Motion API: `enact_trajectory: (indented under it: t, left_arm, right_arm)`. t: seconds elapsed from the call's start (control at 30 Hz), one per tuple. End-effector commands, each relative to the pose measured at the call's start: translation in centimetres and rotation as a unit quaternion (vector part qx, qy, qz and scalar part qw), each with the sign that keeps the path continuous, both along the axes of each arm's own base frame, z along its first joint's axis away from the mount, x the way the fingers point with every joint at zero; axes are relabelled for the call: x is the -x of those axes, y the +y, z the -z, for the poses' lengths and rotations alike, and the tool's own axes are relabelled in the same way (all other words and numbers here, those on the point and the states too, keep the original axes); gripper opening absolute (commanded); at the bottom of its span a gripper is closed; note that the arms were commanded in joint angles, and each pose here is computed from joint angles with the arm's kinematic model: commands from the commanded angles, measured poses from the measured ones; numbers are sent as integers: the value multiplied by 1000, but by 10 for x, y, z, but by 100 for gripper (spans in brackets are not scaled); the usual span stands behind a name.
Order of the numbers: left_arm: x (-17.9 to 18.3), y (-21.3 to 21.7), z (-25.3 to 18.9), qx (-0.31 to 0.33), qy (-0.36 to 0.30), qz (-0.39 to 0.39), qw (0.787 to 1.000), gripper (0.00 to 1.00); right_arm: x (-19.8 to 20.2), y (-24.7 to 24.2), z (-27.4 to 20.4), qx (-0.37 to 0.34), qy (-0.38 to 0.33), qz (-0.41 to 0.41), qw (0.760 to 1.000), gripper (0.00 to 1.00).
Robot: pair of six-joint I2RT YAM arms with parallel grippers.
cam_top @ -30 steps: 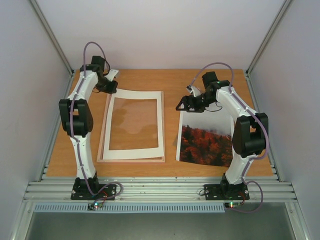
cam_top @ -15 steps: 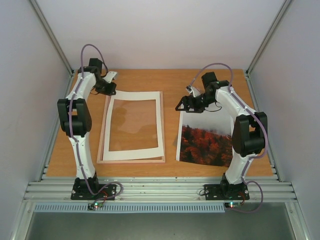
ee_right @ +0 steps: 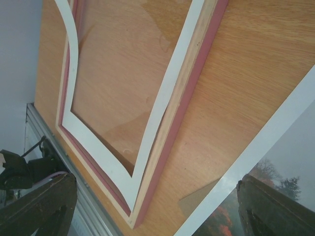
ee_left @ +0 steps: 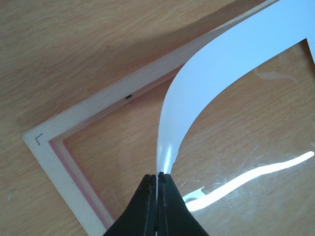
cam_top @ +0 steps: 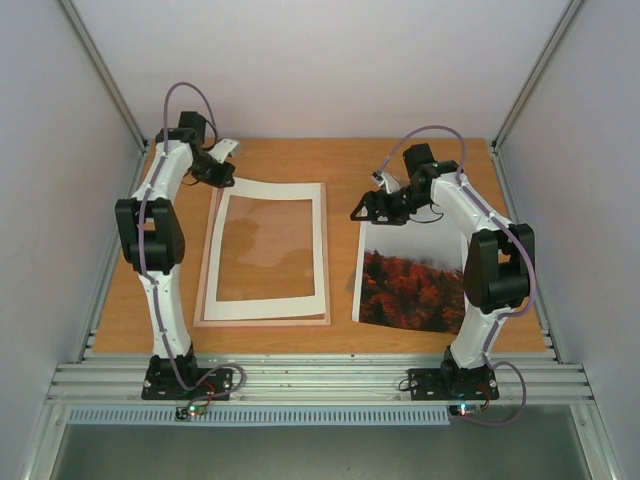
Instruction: Put the photo into the frame
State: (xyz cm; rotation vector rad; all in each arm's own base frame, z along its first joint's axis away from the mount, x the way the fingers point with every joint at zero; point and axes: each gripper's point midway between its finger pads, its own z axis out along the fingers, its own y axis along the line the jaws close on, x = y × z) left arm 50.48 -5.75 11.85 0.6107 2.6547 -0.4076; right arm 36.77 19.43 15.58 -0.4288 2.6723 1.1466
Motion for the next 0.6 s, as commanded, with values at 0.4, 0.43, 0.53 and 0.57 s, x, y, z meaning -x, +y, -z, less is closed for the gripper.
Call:
enact_trajectory:
  t: [0.4, 0.43, 0.53, 0.57]
  left_arm:
    - [14, -23, -25, 3, -9, 55, 998, 0]
    - [17, -27, -23, 5, -6, 55, 998, 0]
    - [19, -27, -14, 9, 3, 35, 999, 0]
    - [20, -26, -11, 8, 7, 31, 999, 0]
  right_arm:
    - [0, 1, 2, -3, 4, 0, 1000, 89]
    - [0, 1, 2, -3, 4, 0, 1000, 89]
    - [0, 2, 2, -4, 3, 0, 1000, 89]
    - [0, 2, 2, -4, 3, -1, 1000, 88]
